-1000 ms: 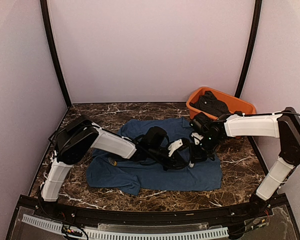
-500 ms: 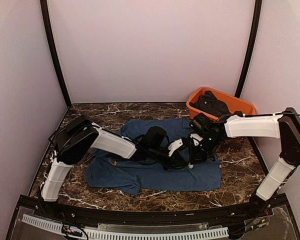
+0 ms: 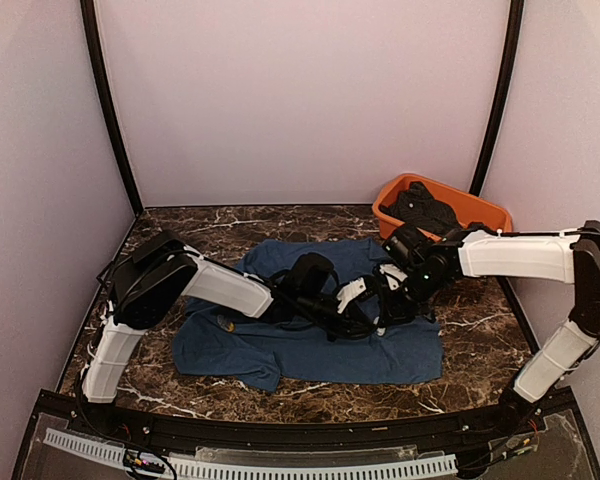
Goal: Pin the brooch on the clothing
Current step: Cross the brooch on the flattened clothing.
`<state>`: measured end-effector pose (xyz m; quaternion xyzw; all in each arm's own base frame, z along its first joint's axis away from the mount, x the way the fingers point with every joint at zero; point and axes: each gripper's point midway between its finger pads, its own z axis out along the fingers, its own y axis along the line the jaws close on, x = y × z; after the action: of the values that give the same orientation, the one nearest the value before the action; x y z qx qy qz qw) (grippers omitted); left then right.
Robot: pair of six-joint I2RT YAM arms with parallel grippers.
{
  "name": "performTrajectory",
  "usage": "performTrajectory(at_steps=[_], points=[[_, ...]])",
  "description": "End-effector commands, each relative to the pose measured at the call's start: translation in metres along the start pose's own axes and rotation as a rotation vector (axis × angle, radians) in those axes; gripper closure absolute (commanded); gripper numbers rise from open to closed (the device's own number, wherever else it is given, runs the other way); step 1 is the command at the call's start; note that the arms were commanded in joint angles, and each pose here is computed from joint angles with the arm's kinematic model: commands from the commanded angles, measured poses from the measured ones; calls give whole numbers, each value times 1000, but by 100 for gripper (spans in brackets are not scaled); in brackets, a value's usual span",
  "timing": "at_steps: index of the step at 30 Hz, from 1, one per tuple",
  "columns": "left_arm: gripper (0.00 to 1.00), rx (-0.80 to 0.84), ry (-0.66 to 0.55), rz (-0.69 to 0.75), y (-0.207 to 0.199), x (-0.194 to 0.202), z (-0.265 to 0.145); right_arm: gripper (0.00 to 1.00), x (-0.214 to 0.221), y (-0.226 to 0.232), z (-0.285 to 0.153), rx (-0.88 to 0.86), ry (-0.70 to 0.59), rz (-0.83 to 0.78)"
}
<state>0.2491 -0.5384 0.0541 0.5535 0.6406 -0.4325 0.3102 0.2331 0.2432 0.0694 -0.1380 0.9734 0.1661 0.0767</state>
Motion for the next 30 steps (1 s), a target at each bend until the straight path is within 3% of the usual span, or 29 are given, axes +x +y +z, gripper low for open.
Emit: performTrajectory(at_steps=[1, 30], points=[[99, -14, 5, 7, -2, -5, -2, 100, 3, 25, -9, -110, -17, -64], [99, -41, -19, 13, 1, -8, -3, 100, 25, -14, 17, 76, 94, -40]])
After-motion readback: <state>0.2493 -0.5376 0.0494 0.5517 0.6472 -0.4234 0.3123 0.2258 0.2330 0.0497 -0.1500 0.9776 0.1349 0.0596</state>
